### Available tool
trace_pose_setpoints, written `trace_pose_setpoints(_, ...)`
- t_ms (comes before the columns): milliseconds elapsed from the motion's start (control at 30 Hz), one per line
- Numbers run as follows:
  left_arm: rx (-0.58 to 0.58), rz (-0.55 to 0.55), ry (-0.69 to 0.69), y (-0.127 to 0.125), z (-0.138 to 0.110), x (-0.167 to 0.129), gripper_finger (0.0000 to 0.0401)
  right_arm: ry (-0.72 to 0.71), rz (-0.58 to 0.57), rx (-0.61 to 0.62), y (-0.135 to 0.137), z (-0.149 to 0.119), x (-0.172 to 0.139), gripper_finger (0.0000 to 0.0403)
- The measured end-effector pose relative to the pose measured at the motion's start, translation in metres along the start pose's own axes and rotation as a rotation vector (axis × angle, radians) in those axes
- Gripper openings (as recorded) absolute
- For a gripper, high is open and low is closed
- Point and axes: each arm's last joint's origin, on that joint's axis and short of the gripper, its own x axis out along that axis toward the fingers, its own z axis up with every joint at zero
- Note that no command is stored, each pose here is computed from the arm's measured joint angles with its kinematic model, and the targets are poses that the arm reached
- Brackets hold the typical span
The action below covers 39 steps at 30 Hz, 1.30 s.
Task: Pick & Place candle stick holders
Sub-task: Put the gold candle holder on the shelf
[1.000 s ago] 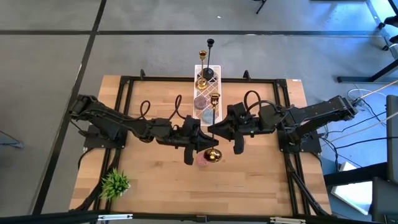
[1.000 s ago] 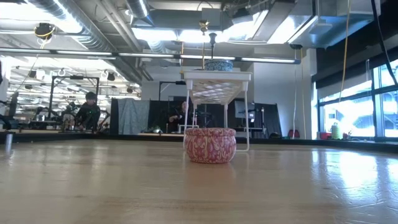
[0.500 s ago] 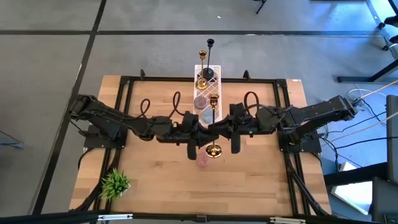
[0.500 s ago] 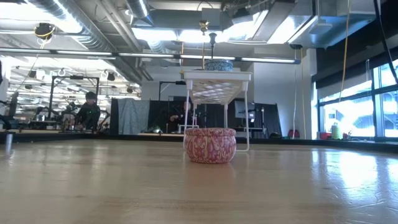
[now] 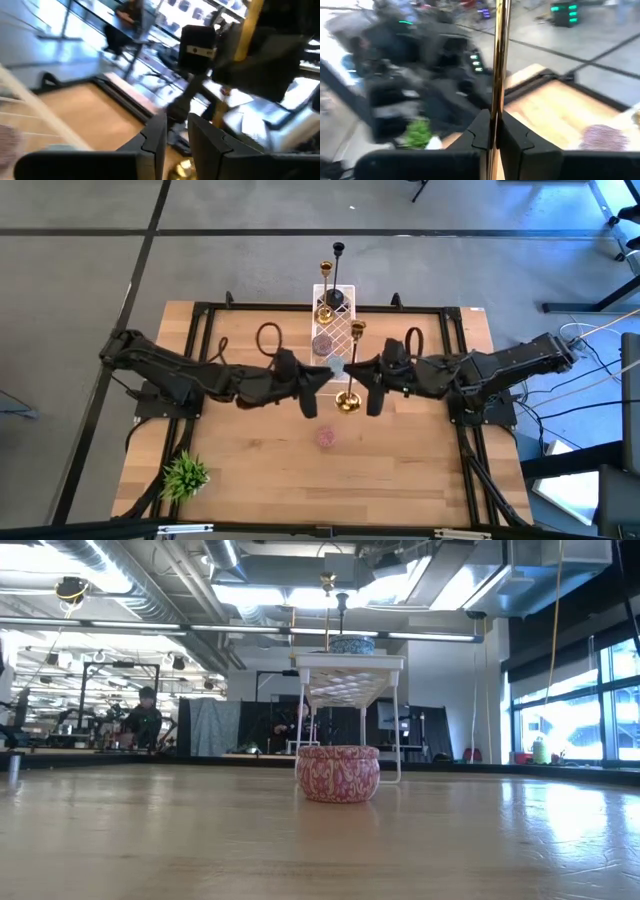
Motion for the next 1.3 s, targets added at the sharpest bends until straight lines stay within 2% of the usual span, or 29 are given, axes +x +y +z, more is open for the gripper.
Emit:
trace_pose_setpoints(100,0.094,0.079,-0.025,0.002,0.006,-0.01,0.0074,-0.021,-0.083,-0.01,-0.007,0.001,0.002,0.002)
trace_pose_setpoints(267,0.378,0.196,-0.052,0.008,0.018,-0.021,0.0074,-0.023,-0.17,-0.058,-0.024,0.007,0.011,0.002)
trace_pose_setpoints(367,0.474,0.269,-0.074,0.012,0.023,-0.023,0.0074,-0.024,-0.204,-0.113,-0.037,0.013,0.018,0.002)
trace_pose_setpoints(567,0.406,0.361,-0.132,0.025,0.044,-0.027,0.0074,0.0,-0.203,-0.16,-0.067,0.028,0.031,0.002)
trace_pose_setpoints(667,0.438,0.372,-0.112,0.034,0.051,-0.027,0.0074,0.006,-0.217,-0.16,-0.082,0.034,0.035,0.002)
trace_pose_setpoints(800,0.461,0.362,-0.071,0.049,0.061,-0.025,0.0074,0.023,-0.202,-0.186,-0.102,0.041,0.044,0.002)
trace_pose_setpoints(1033,0.417,0.292,0.01,0.072,0.068,-0.011,0.0075,0.048,-0.136,-0.209,-0.129,0.047,0.061,0.002)
trace_pose_setpoints(1200,0.394,0.345,0.019,0.089,0.068,-0.009,0.0075,0.042,-0.154,-0.223,-0.143,0.049,0.071,0.002)
trace_pose_setpoints(1300,0.36,0.409,-0.022,0.096,0.075,-0.014,0.0075,0.054,-0.197,-0.244,-0.149,0.046,0.076,0.002)
